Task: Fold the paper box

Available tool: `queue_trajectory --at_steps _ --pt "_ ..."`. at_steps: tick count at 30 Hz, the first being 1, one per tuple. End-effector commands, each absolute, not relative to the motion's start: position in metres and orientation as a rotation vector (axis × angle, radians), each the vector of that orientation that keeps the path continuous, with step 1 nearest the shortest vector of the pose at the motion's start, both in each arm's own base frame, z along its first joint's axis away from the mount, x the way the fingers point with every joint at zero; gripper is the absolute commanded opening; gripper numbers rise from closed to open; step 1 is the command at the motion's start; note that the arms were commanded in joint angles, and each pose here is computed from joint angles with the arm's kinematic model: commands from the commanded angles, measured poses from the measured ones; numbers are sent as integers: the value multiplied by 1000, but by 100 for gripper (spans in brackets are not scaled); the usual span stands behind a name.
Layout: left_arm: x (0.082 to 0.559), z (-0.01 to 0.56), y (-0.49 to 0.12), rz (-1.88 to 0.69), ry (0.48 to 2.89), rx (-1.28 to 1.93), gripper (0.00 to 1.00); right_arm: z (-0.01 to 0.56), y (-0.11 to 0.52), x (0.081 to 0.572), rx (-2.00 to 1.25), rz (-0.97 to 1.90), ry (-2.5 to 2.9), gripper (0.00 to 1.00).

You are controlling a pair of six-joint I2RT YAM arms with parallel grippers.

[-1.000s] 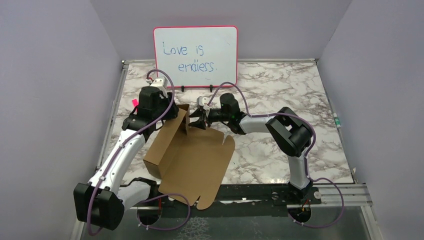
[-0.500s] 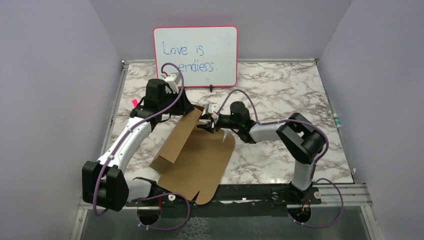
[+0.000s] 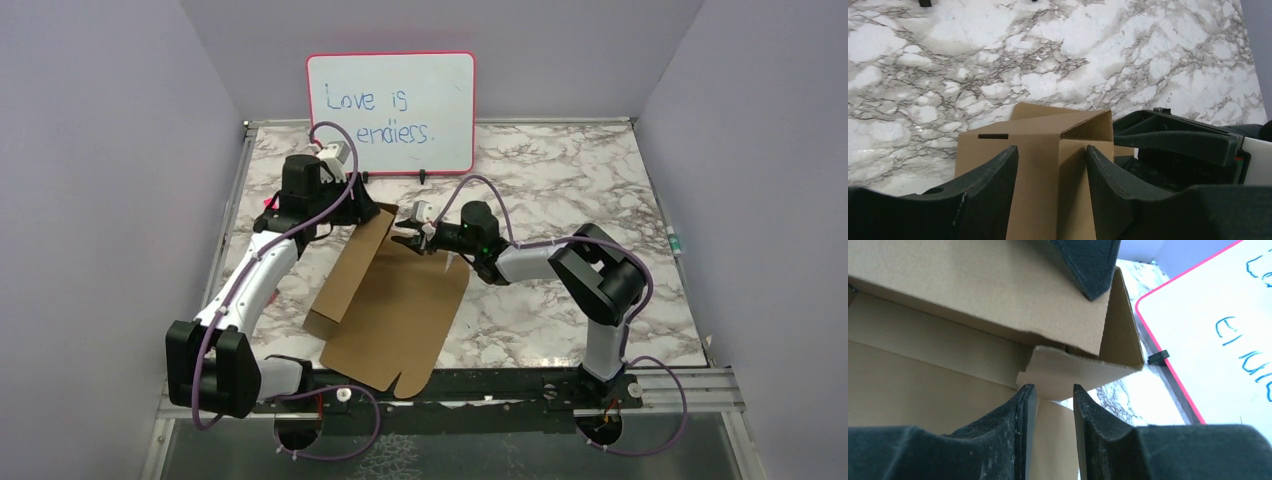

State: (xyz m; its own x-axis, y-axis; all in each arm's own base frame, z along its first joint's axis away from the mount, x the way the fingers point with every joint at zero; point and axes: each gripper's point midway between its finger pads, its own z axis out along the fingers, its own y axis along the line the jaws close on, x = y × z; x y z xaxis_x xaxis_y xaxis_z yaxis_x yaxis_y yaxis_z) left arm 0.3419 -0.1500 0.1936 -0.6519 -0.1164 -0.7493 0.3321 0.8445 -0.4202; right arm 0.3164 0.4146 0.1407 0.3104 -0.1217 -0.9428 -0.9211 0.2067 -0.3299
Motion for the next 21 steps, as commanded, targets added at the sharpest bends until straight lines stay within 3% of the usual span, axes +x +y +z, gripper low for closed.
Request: queue_trajectory --at_steps 1,9,21 --pt "353 199 -133 -691 2144 83 54 158 422 334 -1173 695 1069 37" --pt "358 195 -133 -814 2147 59 54 159 423 358 -1071 620 1058 37" --pt "357 187 -134 -891 2158 53 54 139 455 349 -1190 784 1034 51"
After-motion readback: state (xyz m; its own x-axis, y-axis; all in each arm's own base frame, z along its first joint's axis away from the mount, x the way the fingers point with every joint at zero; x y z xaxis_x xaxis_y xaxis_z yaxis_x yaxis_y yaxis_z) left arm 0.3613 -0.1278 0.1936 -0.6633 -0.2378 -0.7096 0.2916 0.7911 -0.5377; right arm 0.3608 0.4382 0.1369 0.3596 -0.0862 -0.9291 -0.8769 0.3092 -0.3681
